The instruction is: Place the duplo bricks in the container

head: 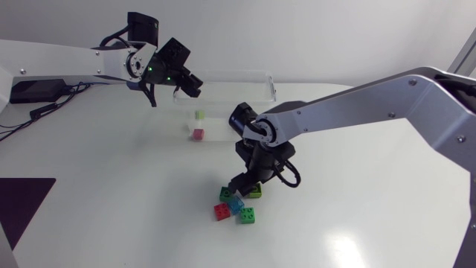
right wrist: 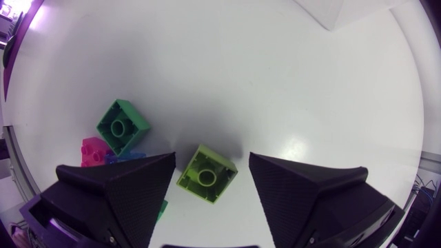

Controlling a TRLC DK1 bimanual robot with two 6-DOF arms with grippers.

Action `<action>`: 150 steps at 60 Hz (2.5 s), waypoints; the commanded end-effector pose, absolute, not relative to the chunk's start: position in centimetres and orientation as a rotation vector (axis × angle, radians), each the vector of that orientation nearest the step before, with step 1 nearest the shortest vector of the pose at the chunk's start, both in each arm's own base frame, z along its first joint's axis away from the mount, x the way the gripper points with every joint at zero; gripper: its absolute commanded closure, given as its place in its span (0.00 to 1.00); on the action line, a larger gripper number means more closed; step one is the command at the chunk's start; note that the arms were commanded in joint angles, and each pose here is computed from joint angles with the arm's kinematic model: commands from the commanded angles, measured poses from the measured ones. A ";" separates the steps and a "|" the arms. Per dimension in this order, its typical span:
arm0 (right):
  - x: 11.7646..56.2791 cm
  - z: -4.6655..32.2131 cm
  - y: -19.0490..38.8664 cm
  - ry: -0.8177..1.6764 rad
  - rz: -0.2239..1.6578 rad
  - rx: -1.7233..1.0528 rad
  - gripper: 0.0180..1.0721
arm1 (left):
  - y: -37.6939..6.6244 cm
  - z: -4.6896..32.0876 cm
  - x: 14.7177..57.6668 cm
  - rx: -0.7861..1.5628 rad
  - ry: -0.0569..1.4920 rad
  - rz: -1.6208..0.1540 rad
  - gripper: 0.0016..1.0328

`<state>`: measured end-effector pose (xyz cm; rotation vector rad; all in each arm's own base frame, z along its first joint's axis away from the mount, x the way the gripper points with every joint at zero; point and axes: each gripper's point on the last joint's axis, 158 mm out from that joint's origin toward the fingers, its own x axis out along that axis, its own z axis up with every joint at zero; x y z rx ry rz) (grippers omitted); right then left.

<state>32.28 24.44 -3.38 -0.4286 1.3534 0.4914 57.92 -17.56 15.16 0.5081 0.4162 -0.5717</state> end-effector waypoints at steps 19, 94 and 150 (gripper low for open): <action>32.4 -4.1 22.9 1.422 0.413 -0.362 0.68 | -18.2 18.8 57.2 0.493 0.361 -0.558 0.06; 47.8 17.0 22.8 0.887 0.352 -0.195 0.72 | -22.0 5.4 30.1 0.738 0.719 -1.074 0.05; 51.8 16.7 22.3 0.933 0.306 -0.185 0.11 | -22.8 1.0 26.9 0.769 0.749 -1.111 0.05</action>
